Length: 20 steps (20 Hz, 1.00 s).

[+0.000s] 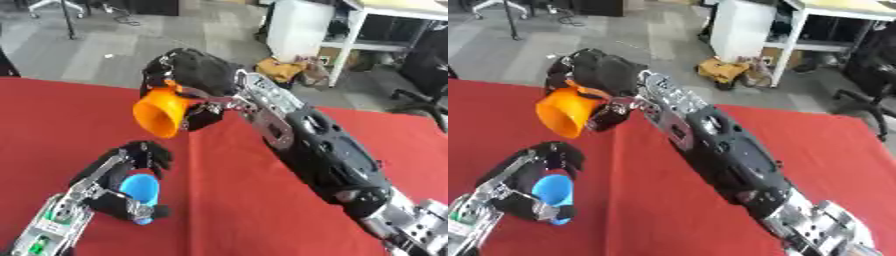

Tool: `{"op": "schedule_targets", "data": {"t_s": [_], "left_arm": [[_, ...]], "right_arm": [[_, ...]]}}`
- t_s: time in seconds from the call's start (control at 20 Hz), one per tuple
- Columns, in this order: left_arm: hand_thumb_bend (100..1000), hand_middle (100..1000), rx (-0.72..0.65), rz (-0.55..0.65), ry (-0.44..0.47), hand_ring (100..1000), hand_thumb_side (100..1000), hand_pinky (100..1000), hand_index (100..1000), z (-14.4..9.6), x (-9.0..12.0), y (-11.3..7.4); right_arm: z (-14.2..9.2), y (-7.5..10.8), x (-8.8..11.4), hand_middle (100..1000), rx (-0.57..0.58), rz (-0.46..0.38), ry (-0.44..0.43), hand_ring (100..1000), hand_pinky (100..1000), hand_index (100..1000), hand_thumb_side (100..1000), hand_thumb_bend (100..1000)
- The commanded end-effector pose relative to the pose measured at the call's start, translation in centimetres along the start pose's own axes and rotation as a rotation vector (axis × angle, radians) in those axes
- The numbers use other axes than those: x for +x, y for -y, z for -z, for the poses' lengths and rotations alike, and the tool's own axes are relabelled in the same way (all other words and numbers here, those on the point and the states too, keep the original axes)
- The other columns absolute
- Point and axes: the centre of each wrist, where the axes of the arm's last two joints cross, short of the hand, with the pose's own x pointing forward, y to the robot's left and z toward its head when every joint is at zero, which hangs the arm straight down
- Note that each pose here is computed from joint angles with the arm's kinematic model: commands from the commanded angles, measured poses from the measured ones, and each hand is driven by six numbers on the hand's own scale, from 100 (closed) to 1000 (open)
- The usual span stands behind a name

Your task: Pour the contents of one cup into another cup.

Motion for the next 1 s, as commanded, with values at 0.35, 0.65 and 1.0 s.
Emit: {"op": "schedule_targets", "data": {"t_s": [0.35, 0.65, 1.0], "left_arm": [[719, 655, -0.008, 0.078, 0.021, 656, 100, 574, 760, 0.3, 0.5, -0.7], [720, 655, -0.007, 0.083, 0.021, 656, 100, 574, 759, 0.2, 0.3, -0.5], [721, 654, -0.007, 0.083, 0.020, 656, 100, 573, 759, 0.2, 0.2, -0.5]], "right_arm": [[-6.6, -6.6, -3.5, 448, 0.005, 0.362, -0.448, 590, 631, 699, 100, 348], [-5.7, -8.9, -4.2, 579, 0.015, 0.515, -0.511, 675, 693, 797, 100, 630], [-7.5, -11.1, -5.1, 671, -0.018, 0.643, -0.496, 681, 703, 865, 100, 667]]}}
